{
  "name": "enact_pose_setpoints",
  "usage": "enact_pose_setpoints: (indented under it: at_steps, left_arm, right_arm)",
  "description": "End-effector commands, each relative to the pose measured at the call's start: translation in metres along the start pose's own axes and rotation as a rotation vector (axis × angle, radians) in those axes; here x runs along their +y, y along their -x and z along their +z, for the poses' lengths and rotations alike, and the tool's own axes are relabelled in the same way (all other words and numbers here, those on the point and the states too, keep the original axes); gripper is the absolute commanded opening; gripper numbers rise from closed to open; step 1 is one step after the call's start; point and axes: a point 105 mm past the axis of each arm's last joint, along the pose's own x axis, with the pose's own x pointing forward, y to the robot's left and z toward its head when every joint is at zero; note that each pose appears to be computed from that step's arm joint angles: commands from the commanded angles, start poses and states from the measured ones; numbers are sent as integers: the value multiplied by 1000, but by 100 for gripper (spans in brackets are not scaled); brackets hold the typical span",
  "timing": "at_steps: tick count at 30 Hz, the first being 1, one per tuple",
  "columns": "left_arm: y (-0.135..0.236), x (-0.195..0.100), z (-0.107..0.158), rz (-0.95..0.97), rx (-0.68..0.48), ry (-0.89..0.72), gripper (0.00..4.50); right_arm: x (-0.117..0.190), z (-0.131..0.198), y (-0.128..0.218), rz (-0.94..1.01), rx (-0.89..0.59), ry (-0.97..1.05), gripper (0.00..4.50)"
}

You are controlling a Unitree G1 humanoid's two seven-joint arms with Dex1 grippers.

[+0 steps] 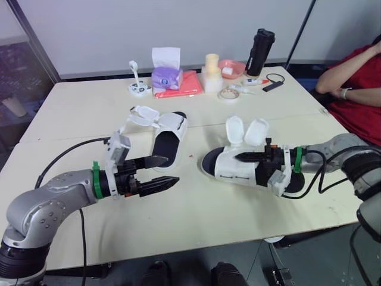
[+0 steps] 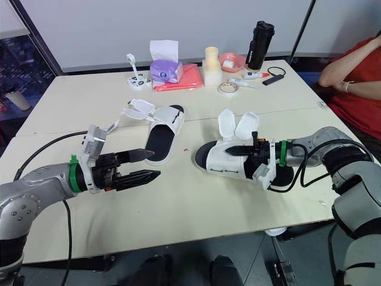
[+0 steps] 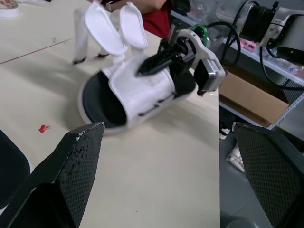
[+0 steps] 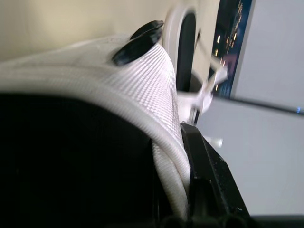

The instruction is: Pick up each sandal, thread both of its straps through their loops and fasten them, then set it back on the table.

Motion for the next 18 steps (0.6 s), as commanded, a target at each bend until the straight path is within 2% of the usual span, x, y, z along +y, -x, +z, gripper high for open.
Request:
enact_pose_setpoints:
  at_steps: [1,8,13,16,18]
  left_arm:
    - [-1,-3,5,-13,-21,-22,450]
    - [-4,-3,2,-22,-17,-13,450]
    - [-6,-4,-2,-32,-9,-5,450]
    - [-6,-3,-7,-34,6,-5,450]
    - [-7,1,-11,-24,19,-18,450]
  right_arm:
    - [-26,6,-5,-109,-81,10,5]
    - [-25,28,-23,-128,-212,-75,5]
    - [-15,30,-28,-97,-211,-92,5]
    - [-12,28,-28,-89,-195,-86,110]
    - [-8,27,-27,-73,-180,-85,201]
